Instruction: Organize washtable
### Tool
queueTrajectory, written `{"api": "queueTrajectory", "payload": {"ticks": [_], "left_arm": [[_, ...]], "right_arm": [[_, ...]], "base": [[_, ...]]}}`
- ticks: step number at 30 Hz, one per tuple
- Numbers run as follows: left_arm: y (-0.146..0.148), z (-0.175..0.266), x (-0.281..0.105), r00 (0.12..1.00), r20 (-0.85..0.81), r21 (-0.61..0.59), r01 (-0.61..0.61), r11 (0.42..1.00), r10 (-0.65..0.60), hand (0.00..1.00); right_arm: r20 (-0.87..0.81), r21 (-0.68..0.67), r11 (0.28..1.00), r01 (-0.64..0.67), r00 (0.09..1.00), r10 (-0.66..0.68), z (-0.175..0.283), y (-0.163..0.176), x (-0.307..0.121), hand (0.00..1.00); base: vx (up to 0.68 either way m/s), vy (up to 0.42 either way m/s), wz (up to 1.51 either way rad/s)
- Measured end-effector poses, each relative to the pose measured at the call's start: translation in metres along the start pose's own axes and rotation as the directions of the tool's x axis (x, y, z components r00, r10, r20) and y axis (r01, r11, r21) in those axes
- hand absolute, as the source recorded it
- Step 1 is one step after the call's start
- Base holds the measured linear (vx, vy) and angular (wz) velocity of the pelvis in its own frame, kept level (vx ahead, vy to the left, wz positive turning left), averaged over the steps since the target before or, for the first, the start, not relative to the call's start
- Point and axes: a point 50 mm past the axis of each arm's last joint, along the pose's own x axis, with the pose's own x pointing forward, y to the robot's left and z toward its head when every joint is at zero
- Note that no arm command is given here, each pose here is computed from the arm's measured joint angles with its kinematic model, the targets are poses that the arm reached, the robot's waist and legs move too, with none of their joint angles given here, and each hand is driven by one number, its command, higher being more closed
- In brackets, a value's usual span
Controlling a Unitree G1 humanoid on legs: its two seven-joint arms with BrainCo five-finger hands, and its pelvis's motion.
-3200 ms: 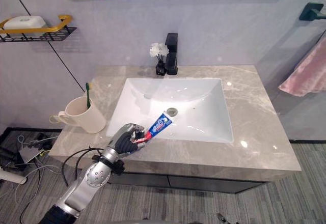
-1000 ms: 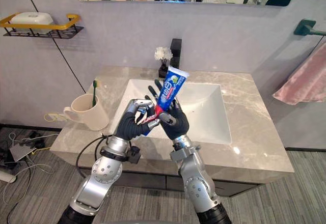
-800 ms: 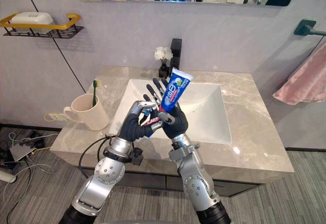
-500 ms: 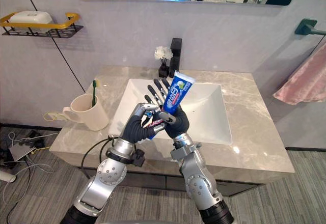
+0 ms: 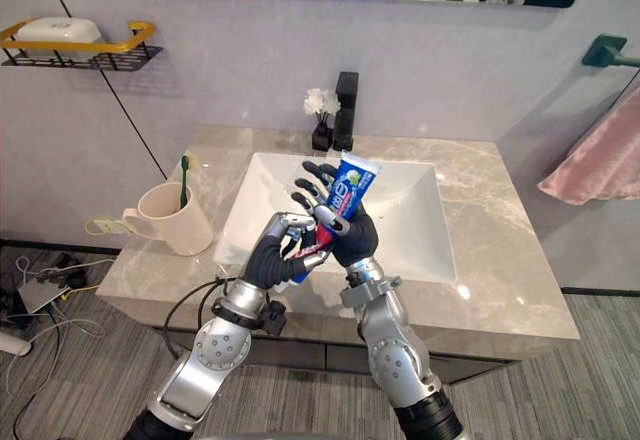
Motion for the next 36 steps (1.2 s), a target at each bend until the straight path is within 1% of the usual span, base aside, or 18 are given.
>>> {"api": "queueTrajectory", "payload": {"ticks": [10,11,16,22,23,24,25,27,29,33,34,35,36], "left_arm": [[-0.001,-0.003,-0.002,1.0,-0.012,0.025,0.005,1.0,-0.005,1.0],[-0.001,-0.003,-0.002,1.0,-0.011,0.032,0.004,0.999,-0.004,0.0],[0.002,-0.003,-0.002,1.0,-0.011,0.035,-0.009,0.999,0.01,0.0],[0.026,0.002,-0.001,0.991,-0.002,0.052,-0.131,0.99,0.132,0.0],[0.034,0.006,-0.003,0.985,0.008,0.044,-0.17,0.984,0.17,0.0],[0.046,0.011,-0.004,0.97,0.027,0.044,-0.242,0.969,0.241,0.0],[0.054,0.013,-0.005,0.96,0.039,0.048,-0.278,0.959,0.277,0.0],[0.077,0.025,-0.008,0.913,0.093,0.055,-0.402,0.914,0.397,0.0],[0.087,0.031,-0.012,0.887,0.119,0.046,-0.453,0.89,0.446,0.0],[0.098,0.041,-0.02,0.854,0.141,0.015,-0.508,0.861,0.501,0.0],[0.105,0.042,-0.024,0.831,0.141,0.015,-0.546,0.838,0.539,0.0],[0.114,0.041,-0.031,0.796,0.127,0.011,-0.597,0.802,0.591,0.0],[0.119,0.04,-0.035,0.778,0.119,0.018,-0.623,0.782,0.617,0.0]], "right_arm": [[-0.007,0.007,1.0,0.0,1.0,0.0,-0.002,0.0,0.001,1.0],[-0.006,0.009,1.0,0.0,1.0,0.0,-0.002,0.0,0.001,1.0],[0.005,0.017,1.0,-0.001,1.0,0.0,-0.003,0.001,0.002,1.0],[0.061,0.014,1.0,0.009,0.998,-0.01,0.003,0.001,0.005,1.0],[0.075,0.007,1.0,0.017,0.997,-0.018,0.006,-0.001,0.004,1.0],[0.089,-0.012,0.999,0.033,0.996,-0.032,0.011,-0.004,0.003,1.0],[0.093,-0.023,0.999,0.042,0.995,-0.04,0.014,-0.007,0.002,1.0],[0.117,-0.044,0.997,0.067,0.991,-0.062,0.021,-0.013,-0.001,1.0],[0.135,-0.057,0.995,0.077,0.988,-0.069,0.025,-0.015,-0.002,1.0],[0.153,-0.08,0.994,0.08,0.986,-0.067,0.03,-0.014,-0.003,1.0],[0.164,-0.09,0.993,0.075,0.985,-0.059,0.033,-0.012,-0.004,1.0],[0.174,-0.094,0.993,0.068,0.983,-0.051,0.035,-0.01,-0.005,1.0],[0.182,-0.096,0.993,0.067,0.982,-0.049,0.037,-0.009,-0.005,1.0]], "base": [[0.0,0.0,0.0],[0.0,0.0,0.0],[0.0,0.0,0.0],[0.0,0.0,0.03],[0.0,0.0,0.09],[0.0,0.0,0.1],[0.0,-0.005,0.12],[-0.02,-0.012,0.06],[0.0,0.0,0.0],[0.0,0.0,0.0],[0.0,0.0,0.0],[0.0,0.0,0.0],[-0.02,-0.018,0.03]]}}
